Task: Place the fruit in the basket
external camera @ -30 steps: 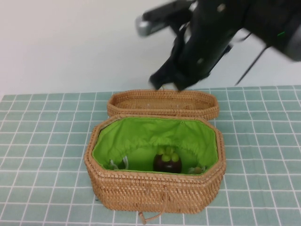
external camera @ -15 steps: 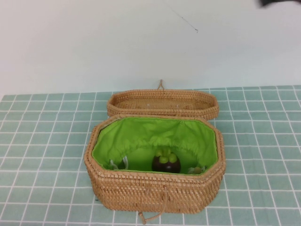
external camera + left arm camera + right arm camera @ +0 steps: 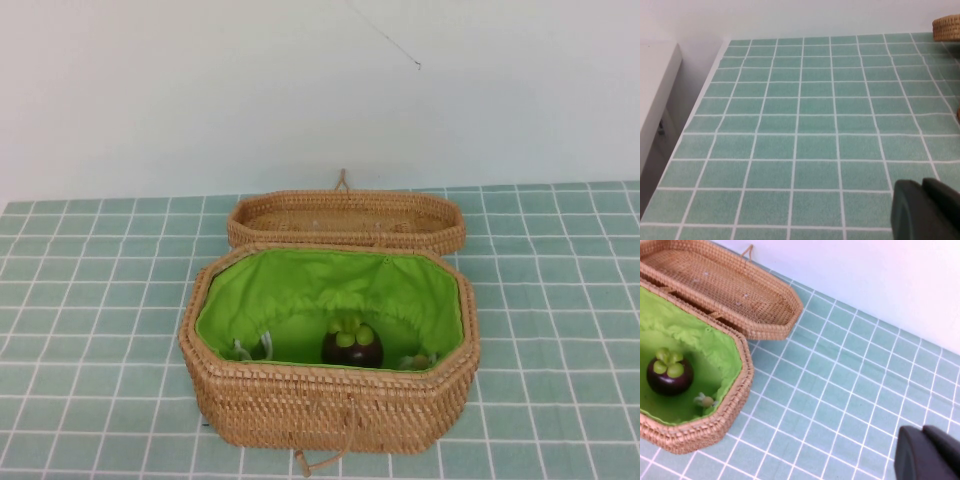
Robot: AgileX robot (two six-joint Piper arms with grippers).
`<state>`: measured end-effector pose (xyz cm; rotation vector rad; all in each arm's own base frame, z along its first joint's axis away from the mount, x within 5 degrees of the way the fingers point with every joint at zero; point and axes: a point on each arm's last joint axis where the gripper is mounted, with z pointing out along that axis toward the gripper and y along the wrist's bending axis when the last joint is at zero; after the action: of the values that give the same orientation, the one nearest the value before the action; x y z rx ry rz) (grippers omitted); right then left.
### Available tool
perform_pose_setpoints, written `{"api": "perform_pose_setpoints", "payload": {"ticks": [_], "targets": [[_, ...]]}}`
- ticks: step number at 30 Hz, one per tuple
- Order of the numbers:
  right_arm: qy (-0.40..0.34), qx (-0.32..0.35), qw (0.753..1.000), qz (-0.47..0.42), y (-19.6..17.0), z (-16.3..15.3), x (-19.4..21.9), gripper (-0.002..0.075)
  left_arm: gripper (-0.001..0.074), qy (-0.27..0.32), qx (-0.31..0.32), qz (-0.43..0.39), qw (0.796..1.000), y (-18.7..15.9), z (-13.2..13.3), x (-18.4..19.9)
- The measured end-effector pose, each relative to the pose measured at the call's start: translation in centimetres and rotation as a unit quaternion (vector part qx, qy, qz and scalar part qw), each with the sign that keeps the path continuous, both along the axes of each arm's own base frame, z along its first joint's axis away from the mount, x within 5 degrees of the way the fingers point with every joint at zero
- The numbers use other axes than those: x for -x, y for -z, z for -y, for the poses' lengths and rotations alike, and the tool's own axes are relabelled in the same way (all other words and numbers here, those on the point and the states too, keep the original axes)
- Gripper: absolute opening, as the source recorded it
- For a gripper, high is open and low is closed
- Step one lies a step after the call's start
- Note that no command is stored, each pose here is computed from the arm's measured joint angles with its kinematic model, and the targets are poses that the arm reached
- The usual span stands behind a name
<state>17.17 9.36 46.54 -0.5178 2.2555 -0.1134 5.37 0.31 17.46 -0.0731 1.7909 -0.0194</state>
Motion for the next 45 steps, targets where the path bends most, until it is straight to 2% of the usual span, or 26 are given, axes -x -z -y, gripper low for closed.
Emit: {"api": "perform_pose_setpoints", "payload": {"ticks": [7, 11, 13, 16, 18, 21, 25, 26, 28, 30, 32, 37, 41, 45], "targets": [[-0.001, 0.0, 1.0, -0.003, 0.1, -0.2, -0.2, -0.0003, 0.0, 0.0, 0.0, 0.0, 1.0, 0.0, 0.0, 0.0], [-0.01, 0.001, 1.0, 0.025, -1.0, 1.2, 1.2, -0.0003, 0.0001, 0.0, 0.0, 0.0, 1.0, 0.0, 0.0, 0.0], [-0.02, 0.005, 0.997, 0.077, -1.9, 2.4, 1.9, -0.0003, 0.0, 0.0, 0.0, 0.0, 1.0, 0.0, 0.0, 0.0], [-0.014, -0.033, 0.984, 0.175, -3.3, 4.3, 3.1, -0.0003, 0.0, 0.0, 0.0, 0.0, 1.0, 0.0, 0.0, 0.0], [-0.02, -0.077, 0.969, 0.233, -3.6, 5.0, 4.2, -0.0003, 0.0, 0.0, 0.0, 0.0, 1.0, 0.0, 0.0, 0.0], [-0.031, -0.137, 0.932, 0.334, -3.1, 6.3, 6.6, -0.0003, 0.0, 0.0, 0.0, 0.0, 1.0, 0.0, 0.0, 0.0], [-0.036, -0.178, 0.873, 0.453, 0.3, 7.4, 9.2, -0.0003, 0.0, 0.0, 0.0, 0.0, 1.0, 0.0, 0.0, 0.0], [-0.033, -0.18, 0.863, 0.471, 1.8, 7.6, 9.7, -0.0003, 0.0, 0.0, 0.0, -0.001, 1.0, 0.0, 0.0, 0.0], [-0.019, -0.186, 0.859, 0.477, 5.1, 7.8, 9.9, -0.0003, 0.0, 0.0, 0.0, -0.001, 1.0, 0.0, 0.0, 0.0], [0.007, -0.208, 0.862, 0.462, 8.3, 8.1, 9.9, -0.0003, 0.0, 0.0, 0.0, -0.001, 1.0, 0.0, 0.0, 0.0], [0.045, -0.227, 0.876, 0.423, 12.2, 8.4, 9.5, -0.0003, 0.0, 0.0, 0.0, -0.001, 1.0, 0.0, 0.0, 0.0], [0.107, -0.217, 0.901, 0.359, 19.9, 9.1, 9.5, -0.0003, 0.0, 0.0, 0.0, -0.001, 1.0, 0.0, 0.0, 0.0], [0.125, -0.198, 0.908, 0.347, 23.6, 9.4, 10.2, -0.0003, 0.0001, 0.0, 0.0, -0.001, 1.0, 0.0, 0.0, 0.0], [0.14, -0.192, 0.902, 0.361, 25.8, 9.6, 11.0, -0.0003, 0.0, 0.0, 0.0, -0.001, 1.0, 0.0, 0.0, 0.0]]}}
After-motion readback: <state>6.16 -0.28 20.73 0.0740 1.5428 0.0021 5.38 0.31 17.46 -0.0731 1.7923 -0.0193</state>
